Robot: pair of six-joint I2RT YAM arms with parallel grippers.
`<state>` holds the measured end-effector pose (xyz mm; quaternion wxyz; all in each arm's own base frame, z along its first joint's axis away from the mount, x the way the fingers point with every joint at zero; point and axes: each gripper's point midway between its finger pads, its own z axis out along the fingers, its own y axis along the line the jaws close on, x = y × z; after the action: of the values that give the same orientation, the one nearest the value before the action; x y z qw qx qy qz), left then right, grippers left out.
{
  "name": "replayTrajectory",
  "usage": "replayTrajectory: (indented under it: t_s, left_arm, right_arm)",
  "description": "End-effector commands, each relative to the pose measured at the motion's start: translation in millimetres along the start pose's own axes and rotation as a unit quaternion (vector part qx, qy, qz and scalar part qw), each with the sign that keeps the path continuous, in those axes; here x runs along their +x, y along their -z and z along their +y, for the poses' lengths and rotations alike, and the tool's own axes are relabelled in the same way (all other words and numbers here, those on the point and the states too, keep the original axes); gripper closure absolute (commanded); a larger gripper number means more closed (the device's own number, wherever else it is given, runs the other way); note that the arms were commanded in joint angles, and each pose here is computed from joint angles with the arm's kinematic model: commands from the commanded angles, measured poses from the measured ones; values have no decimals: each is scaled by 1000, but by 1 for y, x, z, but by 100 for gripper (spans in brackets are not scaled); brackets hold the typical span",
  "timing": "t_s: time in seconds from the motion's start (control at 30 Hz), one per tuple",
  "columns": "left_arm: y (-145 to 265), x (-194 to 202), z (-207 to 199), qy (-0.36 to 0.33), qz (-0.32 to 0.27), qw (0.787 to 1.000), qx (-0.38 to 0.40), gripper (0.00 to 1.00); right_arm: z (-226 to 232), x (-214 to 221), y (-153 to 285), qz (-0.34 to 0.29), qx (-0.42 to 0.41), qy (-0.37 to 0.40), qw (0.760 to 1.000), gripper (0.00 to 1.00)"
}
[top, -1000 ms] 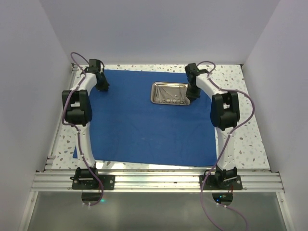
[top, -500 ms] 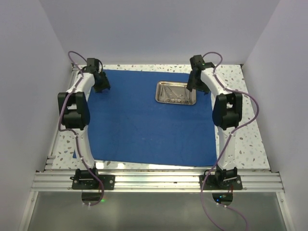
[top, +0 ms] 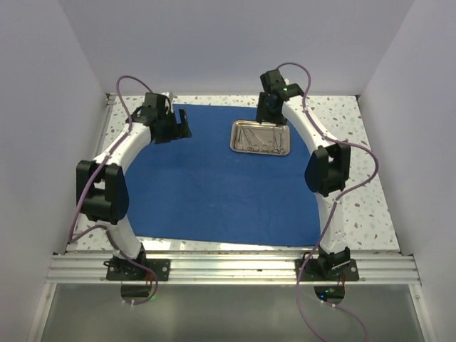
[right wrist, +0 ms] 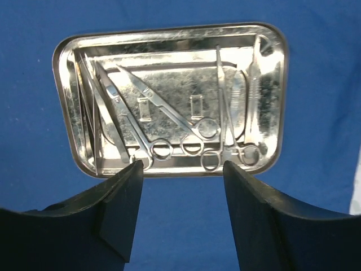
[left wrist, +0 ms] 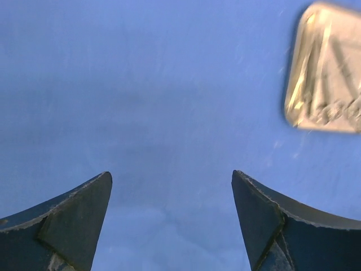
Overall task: Open and lay out the surgical kit
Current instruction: Move the container from the surgical kit, then pick up the medical item from the container.
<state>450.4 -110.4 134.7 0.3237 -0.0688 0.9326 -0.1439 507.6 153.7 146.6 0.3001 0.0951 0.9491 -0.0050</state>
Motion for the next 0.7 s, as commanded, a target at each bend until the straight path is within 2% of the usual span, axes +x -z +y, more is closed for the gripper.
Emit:
replayTrajectory:
  t_s: [0.0,0.07,0.17,0.37,0.67]
  left_arm:
    - [23,6,6,-2,-19,1000,7,10]
    - [33,11,8,-7,-23,1000,5,11]
    - [40,31,14,-10,-13,1000,1,11]
    - [51,43,20,-14,-14,1000,-6,12]
    - [56,43,23,-19,-11,1000,-16,12]
  right_arm:
    - [-1,26,-24,50,13,9,999,41]
    - [-5,30,-30,53,24,11,998,45]
    - [-15,30,-35,54,47,13,997,45]
    - [-27,37,-49,69,70,17,995,45]
    - [-37,54,-86,98,81,6,992,45]
